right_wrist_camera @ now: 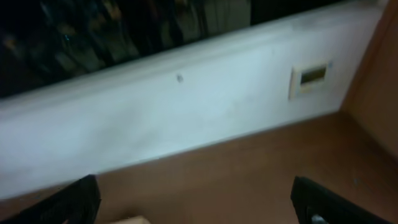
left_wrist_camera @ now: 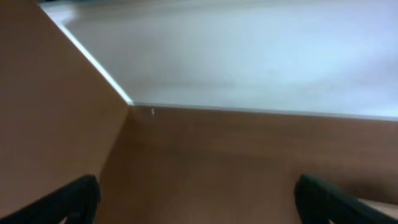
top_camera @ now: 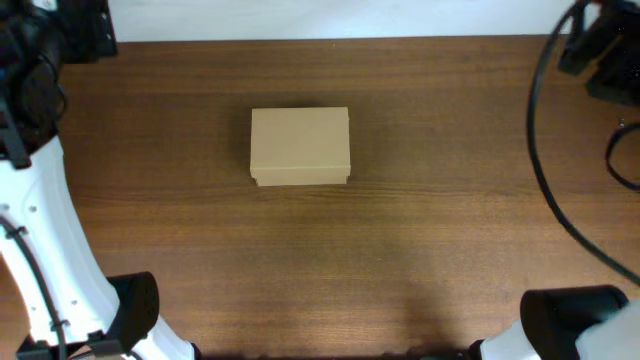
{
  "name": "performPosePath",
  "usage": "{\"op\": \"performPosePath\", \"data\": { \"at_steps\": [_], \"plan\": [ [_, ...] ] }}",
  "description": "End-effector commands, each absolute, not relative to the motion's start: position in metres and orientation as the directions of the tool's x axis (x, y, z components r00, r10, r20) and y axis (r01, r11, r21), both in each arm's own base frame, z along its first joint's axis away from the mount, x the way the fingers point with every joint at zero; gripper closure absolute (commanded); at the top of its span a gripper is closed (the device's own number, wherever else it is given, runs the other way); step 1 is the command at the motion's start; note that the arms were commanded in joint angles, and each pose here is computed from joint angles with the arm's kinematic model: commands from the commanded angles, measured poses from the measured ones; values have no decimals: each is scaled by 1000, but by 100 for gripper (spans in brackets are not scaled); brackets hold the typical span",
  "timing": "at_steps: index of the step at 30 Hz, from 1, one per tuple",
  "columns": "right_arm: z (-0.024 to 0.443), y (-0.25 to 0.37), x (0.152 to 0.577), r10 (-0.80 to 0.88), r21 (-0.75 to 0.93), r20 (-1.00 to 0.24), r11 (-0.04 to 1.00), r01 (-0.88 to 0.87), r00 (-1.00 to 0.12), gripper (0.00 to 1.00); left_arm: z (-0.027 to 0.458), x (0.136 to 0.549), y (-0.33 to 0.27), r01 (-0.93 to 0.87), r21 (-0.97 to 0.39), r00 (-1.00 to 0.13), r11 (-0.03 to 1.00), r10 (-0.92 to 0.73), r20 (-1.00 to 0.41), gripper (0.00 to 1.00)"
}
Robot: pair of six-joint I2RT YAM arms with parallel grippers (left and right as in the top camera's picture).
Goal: Pack container
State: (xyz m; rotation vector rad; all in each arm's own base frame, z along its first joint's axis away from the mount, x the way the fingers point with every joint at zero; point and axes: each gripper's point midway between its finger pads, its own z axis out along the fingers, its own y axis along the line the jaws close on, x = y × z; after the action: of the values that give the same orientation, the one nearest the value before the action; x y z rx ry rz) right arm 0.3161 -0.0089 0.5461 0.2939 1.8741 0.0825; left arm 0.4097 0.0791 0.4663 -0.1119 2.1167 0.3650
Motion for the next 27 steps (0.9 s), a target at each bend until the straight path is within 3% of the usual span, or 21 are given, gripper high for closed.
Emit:
{"op": "performPosePath", "data": {
  "at_steps": [1,10,27],
  "plan": [
    [528,-11,322,242,184,-904,965,189,-353,1,446,408,79,-201,231,-613,952,62,-788,0],
    [514,-11,315,239,169,-881,965,200,-408,1,425,391,77,-175,241,-696,955,53,-716,0],
    [514,-11,315,239,169,-881,965,200,-408,1,424,390,77,-175,241,-698,955,53,-714,0]
  ]
}}
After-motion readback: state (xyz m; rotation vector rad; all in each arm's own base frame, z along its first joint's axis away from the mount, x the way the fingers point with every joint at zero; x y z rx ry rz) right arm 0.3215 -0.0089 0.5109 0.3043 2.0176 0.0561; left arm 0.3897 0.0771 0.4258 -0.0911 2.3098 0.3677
